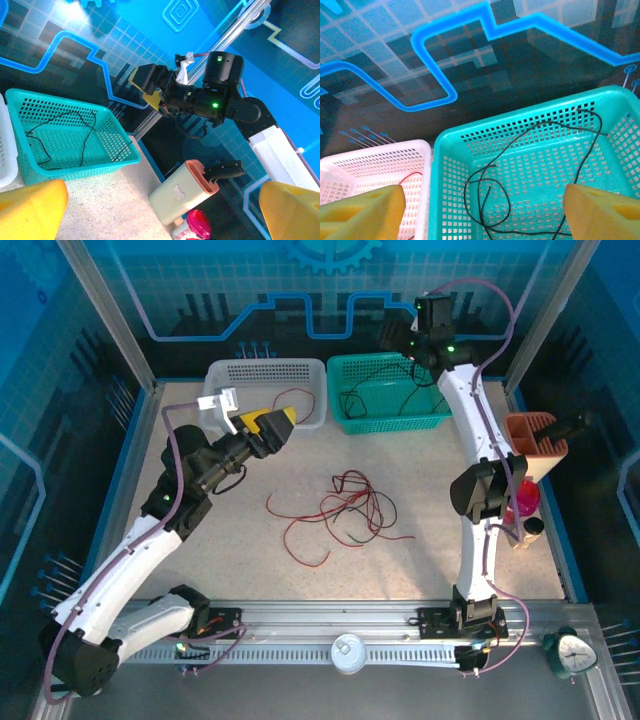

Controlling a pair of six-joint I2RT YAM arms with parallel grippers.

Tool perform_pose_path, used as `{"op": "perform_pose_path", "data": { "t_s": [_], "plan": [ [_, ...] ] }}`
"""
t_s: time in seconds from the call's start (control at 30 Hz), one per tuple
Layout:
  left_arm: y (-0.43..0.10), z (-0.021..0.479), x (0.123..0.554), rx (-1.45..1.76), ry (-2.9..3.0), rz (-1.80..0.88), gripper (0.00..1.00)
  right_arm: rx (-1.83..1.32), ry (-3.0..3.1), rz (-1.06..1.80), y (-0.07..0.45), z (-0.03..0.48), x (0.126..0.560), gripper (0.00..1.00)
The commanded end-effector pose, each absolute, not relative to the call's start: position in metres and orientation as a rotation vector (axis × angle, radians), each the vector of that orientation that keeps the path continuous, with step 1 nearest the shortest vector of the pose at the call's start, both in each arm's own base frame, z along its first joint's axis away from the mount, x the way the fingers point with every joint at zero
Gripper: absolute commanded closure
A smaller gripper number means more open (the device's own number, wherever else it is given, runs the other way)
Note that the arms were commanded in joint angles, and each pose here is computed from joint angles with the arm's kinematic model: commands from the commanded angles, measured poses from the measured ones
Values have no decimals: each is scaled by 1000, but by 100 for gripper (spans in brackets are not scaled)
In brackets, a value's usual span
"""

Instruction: Untangle the cables

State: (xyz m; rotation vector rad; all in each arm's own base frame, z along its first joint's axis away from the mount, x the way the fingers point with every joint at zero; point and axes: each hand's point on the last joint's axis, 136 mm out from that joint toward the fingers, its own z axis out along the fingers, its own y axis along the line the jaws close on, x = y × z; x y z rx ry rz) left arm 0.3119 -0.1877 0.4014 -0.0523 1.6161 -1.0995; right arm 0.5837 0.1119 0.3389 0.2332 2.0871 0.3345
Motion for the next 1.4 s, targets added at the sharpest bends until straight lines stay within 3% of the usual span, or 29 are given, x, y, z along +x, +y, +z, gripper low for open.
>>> {"op": "perform_pose_path", "data": {
  "t_s": [0.0,0.13,0.3,0.67,0.97,1.2,1.37],
  "plan": [
    [-185,403,308,-70,1614,-1100,1,264,2082,250,87,347,575,18],
    [-186,395,307,-56,1658,-1073,1,311,2156,288,78,320,573,21],
    [-179,374,306,-91,1711,-1032,1,185,2185,386,117,306,544,23],
    [-134,313,304,-347,1842,-900,1,-218,2351,566,232,237,403,29],
    [-112,288,307,-456,1901,-904,1,-441,2443,404,250,187,305,40],
    [-112,283,310,-473,1915,-912,1,-719,2511,161,264,148,290,42],
    [-110,286,311,-481,1907,-913,1,-819,2542,52,276,118,301,49]
  ]
}}
